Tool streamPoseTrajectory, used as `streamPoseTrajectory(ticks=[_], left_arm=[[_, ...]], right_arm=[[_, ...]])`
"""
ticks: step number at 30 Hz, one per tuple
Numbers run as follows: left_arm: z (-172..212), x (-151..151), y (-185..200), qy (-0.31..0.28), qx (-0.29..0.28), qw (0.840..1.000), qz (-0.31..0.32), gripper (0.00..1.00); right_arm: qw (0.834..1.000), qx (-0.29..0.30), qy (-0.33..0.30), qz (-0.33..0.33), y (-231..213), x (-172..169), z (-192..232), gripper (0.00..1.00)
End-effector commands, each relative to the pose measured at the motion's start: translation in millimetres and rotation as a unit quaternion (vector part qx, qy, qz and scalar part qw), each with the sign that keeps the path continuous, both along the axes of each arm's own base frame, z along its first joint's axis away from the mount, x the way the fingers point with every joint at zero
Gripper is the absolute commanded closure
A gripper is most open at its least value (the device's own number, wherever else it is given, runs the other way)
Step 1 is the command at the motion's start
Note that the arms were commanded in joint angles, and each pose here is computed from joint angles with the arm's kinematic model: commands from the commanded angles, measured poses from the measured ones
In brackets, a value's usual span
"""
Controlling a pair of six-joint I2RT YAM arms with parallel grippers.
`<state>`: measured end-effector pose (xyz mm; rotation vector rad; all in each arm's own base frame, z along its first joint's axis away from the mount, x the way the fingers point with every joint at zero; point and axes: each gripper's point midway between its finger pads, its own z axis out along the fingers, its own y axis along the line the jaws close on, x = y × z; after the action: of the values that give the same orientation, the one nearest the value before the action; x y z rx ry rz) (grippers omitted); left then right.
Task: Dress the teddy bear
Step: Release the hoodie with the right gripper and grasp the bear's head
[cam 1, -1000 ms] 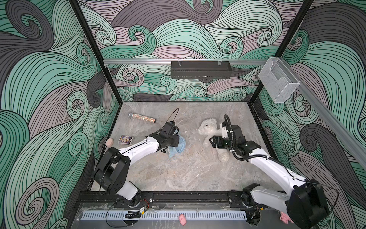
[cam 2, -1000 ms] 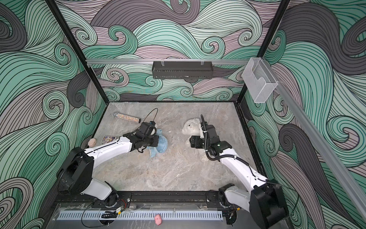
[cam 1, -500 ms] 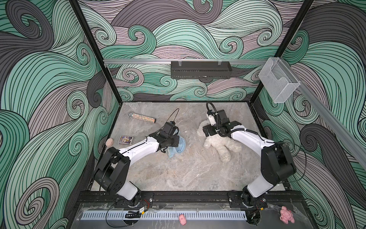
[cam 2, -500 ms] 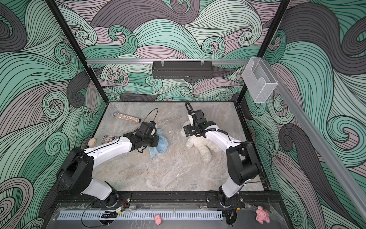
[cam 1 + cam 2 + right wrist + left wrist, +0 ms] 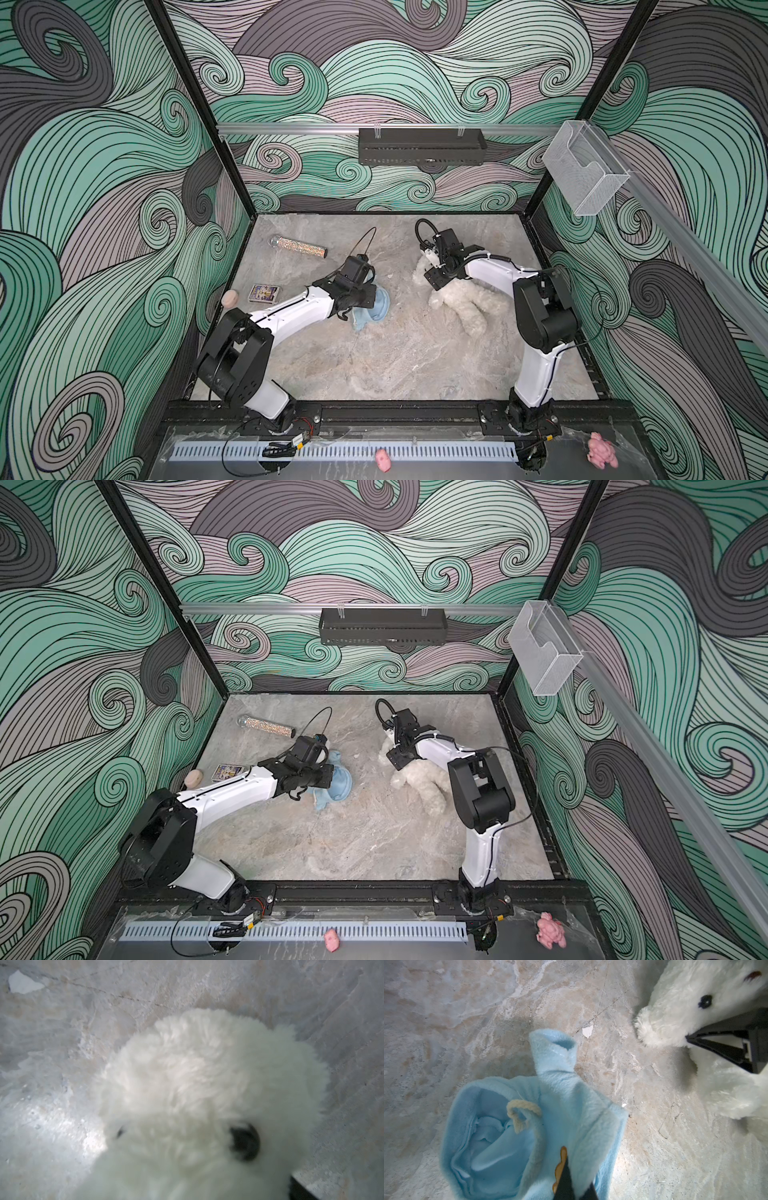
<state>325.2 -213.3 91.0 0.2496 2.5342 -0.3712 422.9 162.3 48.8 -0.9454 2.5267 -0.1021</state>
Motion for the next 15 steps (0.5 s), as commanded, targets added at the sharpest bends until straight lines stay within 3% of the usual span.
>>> streamPoseTrajectory(ticks=[1,2,5,9,15], left_arm=[[24.5,10.0,-2.4,-0.028,-0.015,0.999,0.0,1.0],[24.5,10.7,-2.1,-0.026,-0.02,0.999,0.0,1.0],[23.5,15.0,-0.2,-0.014,-0.054,0.998,0.005,1.0],[28.6,23.3,1.8,-0.02,-0.096,0.995,-0.006,1.0],[33.6,21.7,0.5,-0.044,-0.076,0.994,-0.07,1.0]], right_arm=[[0.998,0.048,-0.011,0.044,15.7,3.2,16.1,0.43],[0.996,0.073,-0.011,0.051,22.2,-2.5,23.5,0.51],[0.979,0.192,0.003,0.068,48.0,-39.0,54.1,0.62],[0.932,0.352,0.03,0.085,81.6,-103.5,87.2,0.69],[0.901,0.387,0.104,0.165,105.1,-199.4,98.3,0.73]])
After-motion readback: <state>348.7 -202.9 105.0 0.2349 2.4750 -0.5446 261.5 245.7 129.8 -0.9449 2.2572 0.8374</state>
